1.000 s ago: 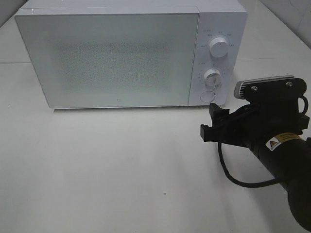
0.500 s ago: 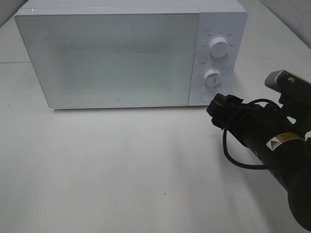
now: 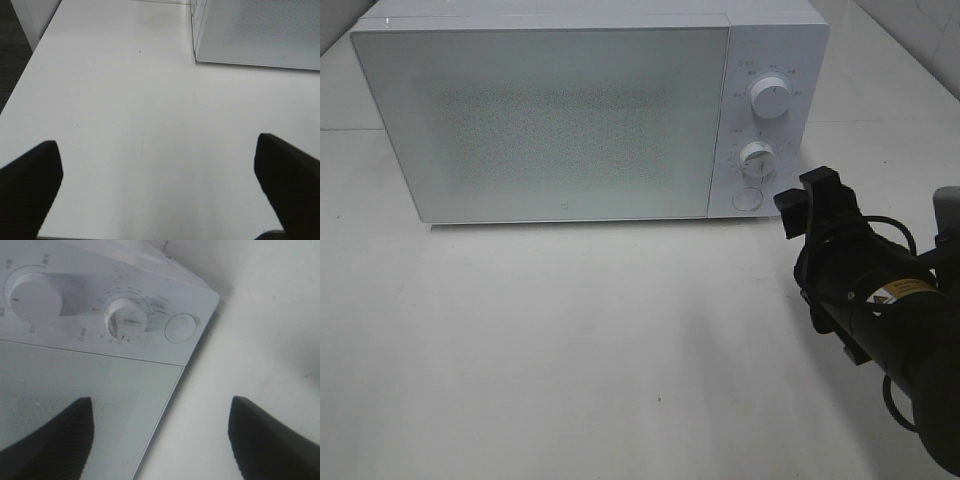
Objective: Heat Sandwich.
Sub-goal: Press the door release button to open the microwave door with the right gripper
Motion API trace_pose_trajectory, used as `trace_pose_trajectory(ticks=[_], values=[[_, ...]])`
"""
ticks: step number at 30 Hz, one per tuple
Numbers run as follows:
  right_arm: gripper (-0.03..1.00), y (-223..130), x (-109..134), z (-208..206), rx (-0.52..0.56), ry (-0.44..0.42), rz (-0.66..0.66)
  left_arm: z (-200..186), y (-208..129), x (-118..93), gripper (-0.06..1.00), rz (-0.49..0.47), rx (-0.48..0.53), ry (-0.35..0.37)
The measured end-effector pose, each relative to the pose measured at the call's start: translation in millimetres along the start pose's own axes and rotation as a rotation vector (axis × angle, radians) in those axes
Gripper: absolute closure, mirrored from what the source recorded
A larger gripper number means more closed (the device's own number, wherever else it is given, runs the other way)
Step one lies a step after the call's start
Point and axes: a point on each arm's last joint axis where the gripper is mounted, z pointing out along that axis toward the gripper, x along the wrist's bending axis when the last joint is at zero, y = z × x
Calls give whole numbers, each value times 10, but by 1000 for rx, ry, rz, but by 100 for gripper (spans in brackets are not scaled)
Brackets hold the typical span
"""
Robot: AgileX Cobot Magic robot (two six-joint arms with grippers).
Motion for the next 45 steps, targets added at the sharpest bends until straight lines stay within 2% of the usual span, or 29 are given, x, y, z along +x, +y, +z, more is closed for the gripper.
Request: trace_pose_trajectory(ticks=[5, 8, 9, 10, 13, 14, 15, 17, 18, 19, 22, 38, 45], values=[[28, -4, -6, 0, 4, -7, 128, 0, 0, 0, -5, 0, 0, 0], [36, -4, -6, 0, 3, -7, 178, 0, 0, 0, -5, 0, 0, 0], [41, -4, -6, 0, 3, -7, 187, 0, 0, 0, -5, 0, 0, 0], [41, -4, -6, 0, 3, -7, 187, 0, 0, 0, -5, 0, 0, 0], [53, -4, -6, 0, 3, -7, 190, 0, 0, 0, -5, 0, 0, 0], [64, -4, -6, 0, 3, -7, 198, 0, 0, 0, -5, 0, 0, 0], [64, -4, -6, 0, 3, -7, 198, 0, 0, 0, -5, 0, 0, 0], [75, -4, -6, 0, 3, -7, 211, 0, 0, 0, -5, 0, 0, 0], [87, -4, -6, 0, 3, -7, 227, 0, 0, 0, -5, 0, 0, 0], [87, -4, -6, 0, 3, -7, 227, 0, 0, 0, -5, 0, 0, 0], [96, -4, -6, 0, 3, -7, 239, 0, 0, 0, -5, 0, 0, 0], [96, -19, 47, 32, -3, 3, 261, 0, 0, 0, -5, 0, 0, 0], [96, 0, 47, 241, -16, -22, 274, 0, 0, 0, -5, 0, 0, 0]])
